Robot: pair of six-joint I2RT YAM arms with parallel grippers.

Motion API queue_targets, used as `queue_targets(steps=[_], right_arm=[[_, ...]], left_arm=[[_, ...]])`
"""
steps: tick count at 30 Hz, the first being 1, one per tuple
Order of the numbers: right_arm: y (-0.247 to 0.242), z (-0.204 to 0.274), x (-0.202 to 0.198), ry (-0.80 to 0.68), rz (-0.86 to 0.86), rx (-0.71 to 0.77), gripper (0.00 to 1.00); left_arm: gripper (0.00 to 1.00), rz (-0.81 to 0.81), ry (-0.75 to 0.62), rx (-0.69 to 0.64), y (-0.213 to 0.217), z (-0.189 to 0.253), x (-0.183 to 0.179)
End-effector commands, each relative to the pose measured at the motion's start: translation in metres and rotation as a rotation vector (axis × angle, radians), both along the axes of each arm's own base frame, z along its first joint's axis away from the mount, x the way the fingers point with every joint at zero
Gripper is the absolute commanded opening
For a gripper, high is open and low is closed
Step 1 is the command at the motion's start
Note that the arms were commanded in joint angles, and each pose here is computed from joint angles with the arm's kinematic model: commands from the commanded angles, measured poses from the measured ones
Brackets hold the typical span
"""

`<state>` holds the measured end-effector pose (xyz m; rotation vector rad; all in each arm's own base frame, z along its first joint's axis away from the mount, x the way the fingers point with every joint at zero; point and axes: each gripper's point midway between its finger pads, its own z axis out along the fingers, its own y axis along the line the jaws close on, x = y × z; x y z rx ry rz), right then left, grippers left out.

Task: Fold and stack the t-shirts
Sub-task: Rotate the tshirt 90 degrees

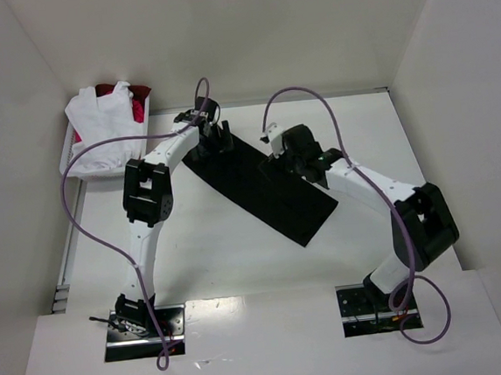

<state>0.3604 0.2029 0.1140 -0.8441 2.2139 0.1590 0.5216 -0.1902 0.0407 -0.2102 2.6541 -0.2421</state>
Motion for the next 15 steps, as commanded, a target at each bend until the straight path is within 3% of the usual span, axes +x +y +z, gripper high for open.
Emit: queue_targets(steps=[1, 15], right_arm=[[0.001, 0.033, 0.005, -0.072, 0.014, 0.109, 1.00], [0.018, -0.034, -0.010, 0.099, 0.137, 0.047, 1.00]], left_arm=[[1.00, -0.010, -0.054, -0.019, 0.005, 0.034, 0.003], [1.00, 0.013, -0.048, -0.037, 0.003, 0.035, 0.002]])
